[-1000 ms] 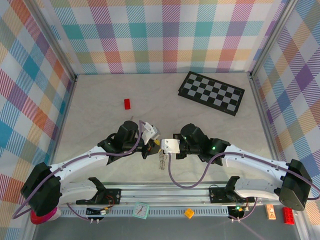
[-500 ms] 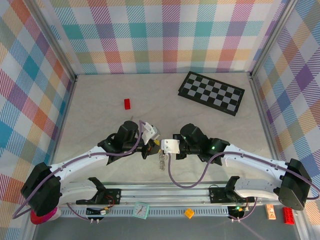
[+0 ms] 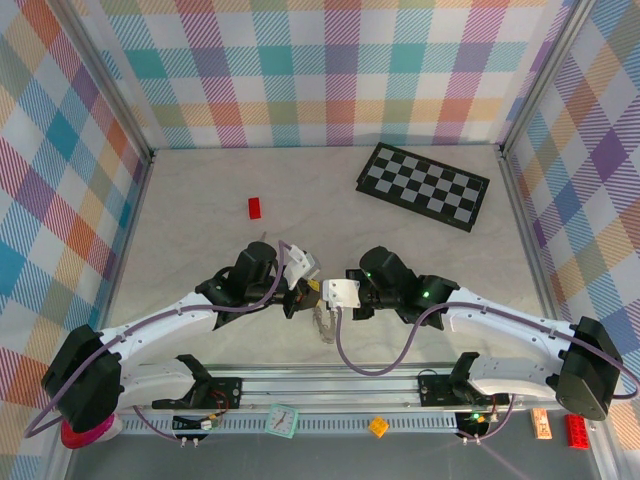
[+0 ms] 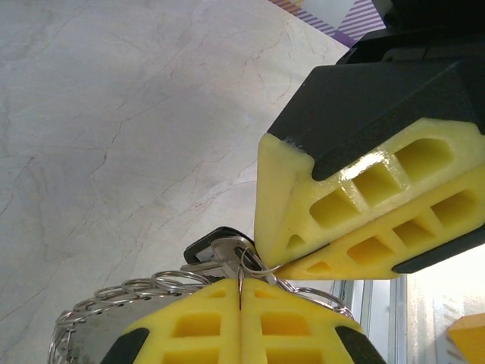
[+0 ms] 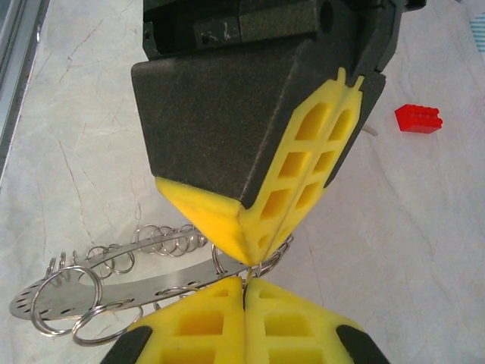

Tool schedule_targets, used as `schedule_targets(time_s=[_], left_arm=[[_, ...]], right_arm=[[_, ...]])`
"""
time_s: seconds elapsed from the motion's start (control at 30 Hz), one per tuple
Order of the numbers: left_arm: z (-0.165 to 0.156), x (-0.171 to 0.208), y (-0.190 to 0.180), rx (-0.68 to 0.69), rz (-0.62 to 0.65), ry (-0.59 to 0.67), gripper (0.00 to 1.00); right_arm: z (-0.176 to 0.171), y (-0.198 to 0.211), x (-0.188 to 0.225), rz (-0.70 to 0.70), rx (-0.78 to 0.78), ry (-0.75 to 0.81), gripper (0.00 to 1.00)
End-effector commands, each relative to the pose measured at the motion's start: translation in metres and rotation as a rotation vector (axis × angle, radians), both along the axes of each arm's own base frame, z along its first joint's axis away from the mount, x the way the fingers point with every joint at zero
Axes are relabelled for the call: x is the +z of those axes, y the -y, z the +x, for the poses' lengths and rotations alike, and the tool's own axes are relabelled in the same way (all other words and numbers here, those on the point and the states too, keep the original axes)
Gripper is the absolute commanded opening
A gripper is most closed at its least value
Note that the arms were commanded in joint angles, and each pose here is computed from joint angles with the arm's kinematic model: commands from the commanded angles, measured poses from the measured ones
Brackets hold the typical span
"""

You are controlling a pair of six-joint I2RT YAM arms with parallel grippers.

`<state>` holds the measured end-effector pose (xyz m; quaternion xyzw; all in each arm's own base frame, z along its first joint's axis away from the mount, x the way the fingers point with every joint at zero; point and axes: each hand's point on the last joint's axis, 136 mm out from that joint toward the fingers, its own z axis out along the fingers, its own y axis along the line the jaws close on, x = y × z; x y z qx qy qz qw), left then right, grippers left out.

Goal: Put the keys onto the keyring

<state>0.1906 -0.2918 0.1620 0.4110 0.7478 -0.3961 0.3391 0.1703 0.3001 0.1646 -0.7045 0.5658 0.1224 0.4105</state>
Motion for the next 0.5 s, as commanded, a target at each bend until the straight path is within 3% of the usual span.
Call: schedule_targets(time_s=[0.0, 0.27, 0.47], left_arm=[[0.009, 0.02, 0.004, 0.014, -0.051, 0.056, 0.0], [0.008, 0.02, 0.004, 0.012, -0.054, 0.053, 0.0], [0.006, 0.017, 0.004, 0.009, -0.058, 0.032, 0.0]], right_arm=[[-0.017, -0.003, -0.001, -0.005, 0.068, -0.069, 0.0], [-0.014, -0.004, -0.003, -0.012, 0.063, -0.056, 0.0], [0.008, 0.002, 0.01, 0.027, -0.024, 0.091, 0.0]])
